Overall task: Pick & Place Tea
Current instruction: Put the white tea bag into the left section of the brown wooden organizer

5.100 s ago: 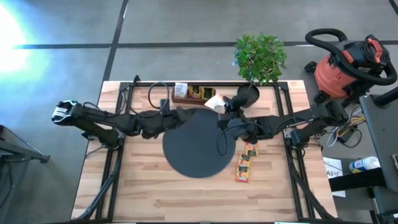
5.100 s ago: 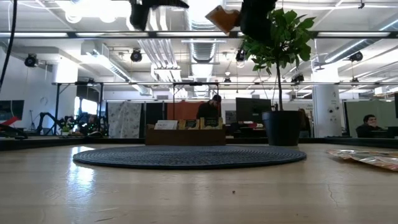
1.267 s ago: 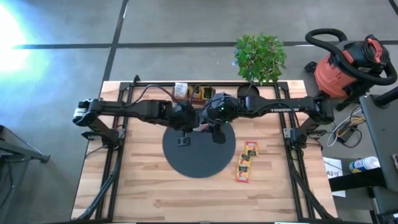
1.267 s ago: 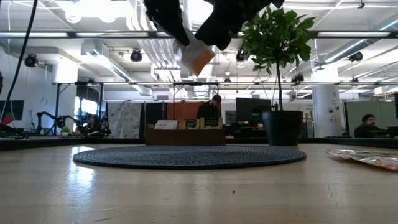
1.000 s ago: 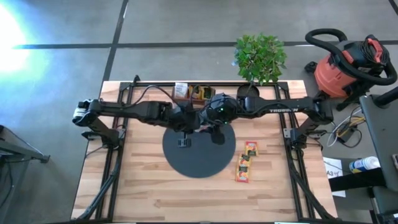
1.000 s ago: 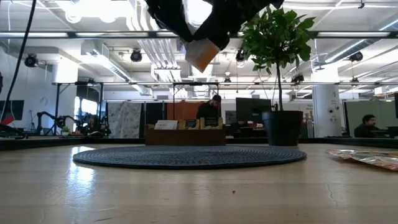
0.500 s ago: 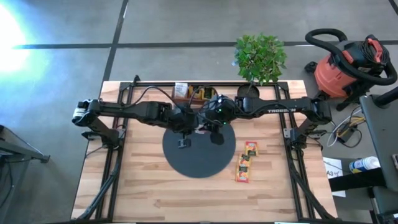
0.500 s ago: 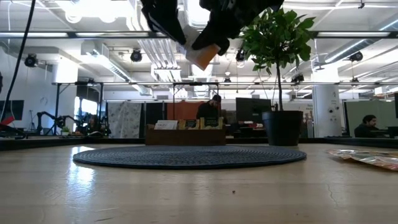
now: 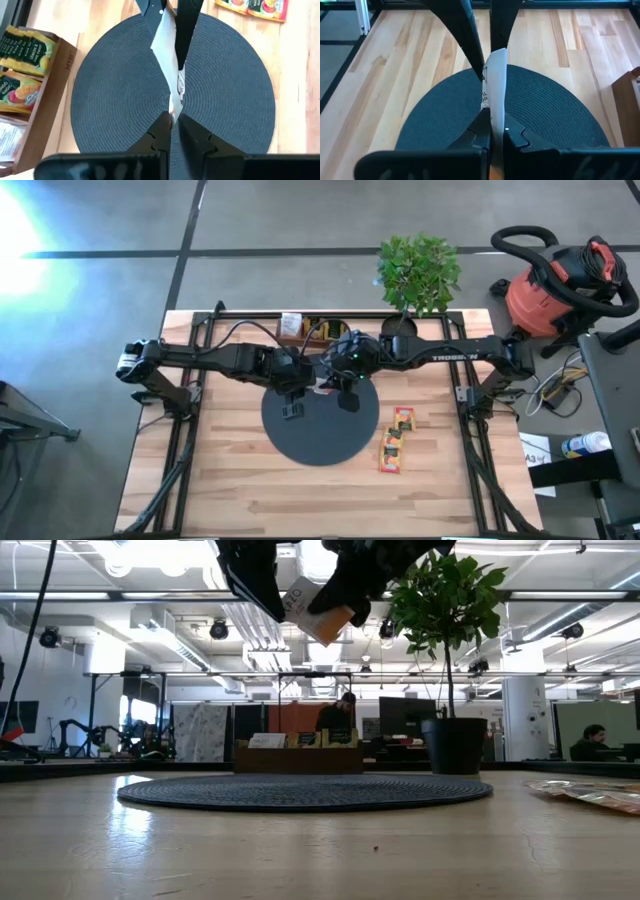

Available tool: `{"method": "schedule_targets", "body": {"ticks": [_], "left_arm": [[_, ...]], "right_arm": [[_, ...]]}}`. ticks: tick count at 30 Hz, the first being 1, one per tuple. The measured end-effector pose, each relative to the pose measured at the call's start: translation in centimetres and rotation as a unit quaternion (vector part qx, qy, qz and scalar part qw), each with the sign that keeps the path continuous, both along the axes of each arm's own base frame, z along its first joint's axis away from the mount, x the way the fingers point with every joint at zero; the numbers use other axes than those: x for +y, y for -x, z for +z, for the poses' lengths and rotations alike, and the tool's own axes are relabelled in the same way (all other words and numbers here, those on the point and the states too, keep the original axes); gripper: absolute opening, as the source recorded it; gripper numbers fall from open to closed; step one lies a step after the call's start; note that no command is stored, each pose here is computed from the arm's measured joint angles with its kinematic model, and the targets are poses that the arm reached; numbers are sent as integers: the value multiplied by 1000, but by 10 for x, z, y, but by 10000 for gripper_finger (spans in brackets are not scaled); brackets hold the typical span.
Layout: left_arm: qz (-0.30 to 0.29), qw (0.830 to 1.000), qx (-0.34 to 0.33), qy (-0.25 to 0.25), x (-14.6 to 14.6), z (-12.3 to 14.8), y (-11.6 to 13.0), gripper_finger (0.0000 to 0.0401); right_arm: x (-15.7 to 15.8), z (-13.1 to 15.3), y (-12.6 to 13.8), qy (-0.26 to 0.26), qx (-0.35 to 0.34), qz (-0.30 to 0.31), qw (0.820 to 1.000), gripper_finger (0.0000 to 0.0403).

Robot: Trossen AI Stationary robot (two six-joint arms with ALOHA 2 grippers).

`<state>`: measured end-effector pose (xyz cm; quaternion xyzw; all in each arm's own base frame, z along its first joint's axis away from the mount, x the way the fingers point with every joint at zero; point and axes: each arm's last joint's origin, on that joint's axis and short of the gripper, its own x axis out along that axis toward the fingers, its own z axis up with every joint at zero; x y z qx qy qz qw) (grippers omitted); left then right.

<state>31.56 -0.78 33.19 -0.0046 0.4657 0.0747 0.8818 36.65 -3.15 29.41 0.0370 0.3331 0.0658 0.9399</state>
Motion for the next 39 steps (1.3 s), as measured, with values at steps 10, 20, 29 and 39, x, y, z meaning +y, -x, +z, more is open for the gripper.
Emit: {"method": "schedule_targets", "body": {"ticks": [10, 20, 29, 39], "left_arm": [[20, 1000, -13, -17, 2, 7, 5, 2], [53, 998, -36, -10, 3, 18, 15, 18], [58, 996, -65, 5, 0, 22, 12, 95], [47, 995, -83, 20, -2, 26, 10, 114]], "right_arm": [[0, 7, 4, -5, -9, -6, 1000, 9], [0, 8, 4, -12, -6, -14, 1000, 9], [0, 8, 4, -12, -8, -13, 1000, 8], [-2, 8, 4, 5, -7, -32, 999, 8]]}}
